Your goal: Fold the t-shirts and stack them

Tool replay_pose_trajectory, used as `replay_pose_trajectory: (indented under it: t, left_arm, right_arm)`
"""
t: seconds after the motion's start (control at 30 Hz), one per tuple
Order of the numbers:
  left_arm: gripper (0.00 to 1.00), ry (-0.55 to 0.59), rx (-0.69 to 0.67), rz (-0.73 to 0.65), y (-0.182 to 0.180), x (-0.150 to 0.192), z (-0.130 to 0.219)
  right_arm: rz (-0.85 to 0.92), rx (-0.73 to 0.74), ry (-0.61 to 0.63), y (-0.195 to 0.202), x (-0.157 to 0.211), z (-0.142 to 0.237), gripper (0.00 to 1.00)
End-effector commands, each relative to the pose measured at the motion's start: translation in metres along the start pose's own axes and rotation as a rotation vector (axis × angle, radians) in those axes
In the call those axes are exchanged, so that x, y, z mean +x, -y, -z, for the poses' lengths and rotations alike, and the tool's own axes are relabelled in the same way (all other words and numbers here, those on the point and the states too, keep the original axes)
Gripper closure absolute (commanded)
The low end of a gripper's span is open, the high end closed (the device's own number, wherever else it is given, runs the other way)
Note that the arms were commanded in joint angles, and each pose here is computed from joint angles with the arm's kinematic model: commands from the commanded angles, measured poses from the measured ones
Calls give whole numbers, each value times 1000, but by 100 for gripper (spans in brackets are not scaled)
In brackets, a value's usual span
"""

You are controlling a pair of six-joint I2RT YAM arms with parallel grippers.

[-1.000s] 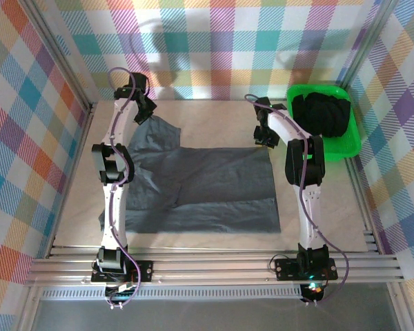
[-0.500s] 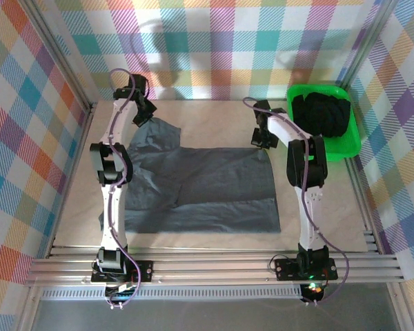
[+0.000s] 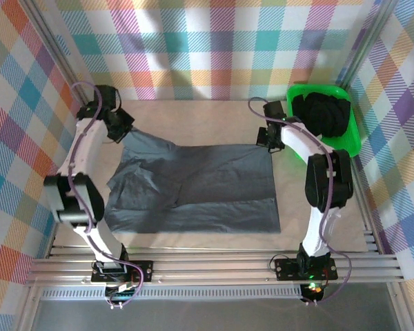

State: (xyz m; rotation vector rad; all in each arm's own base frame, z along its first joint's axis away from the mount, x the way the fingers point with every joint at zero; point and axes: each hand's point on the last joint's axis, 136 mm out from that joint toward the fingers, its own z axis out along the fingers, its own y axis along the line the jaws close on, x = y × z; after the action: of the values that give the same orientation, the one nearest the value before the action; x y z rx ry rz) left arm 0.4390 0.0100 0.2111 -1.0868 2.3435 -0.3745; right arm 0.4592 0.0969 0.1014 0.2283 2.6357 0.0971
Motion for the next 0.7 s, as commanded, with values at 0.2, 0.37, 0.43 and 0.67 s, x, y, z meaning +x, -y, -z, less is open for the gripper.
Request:
replay_pose_trajectory:
  t: [0.2, 0.37, 0.43, 0.67]
  left_arm:
    - [100, 6, -85, 72, -91, 62, 42]
    - [100, -3, -205, 89, -139, 94, 50]
    - [100, 7, -278, 88, -160, 101, 55]
    - [100, 74, -368, 104, -186, 102, 73]
  right_arm:
    - [-4, -55, 23, 3, 45, 33, 100]
    - [-43, -13, -73, 20, 95, 28, 100]
    - [-52, 12, -108, 27, 112, 25, 100]
    - [-52, 49, -130, 38, 126, 29, 100]
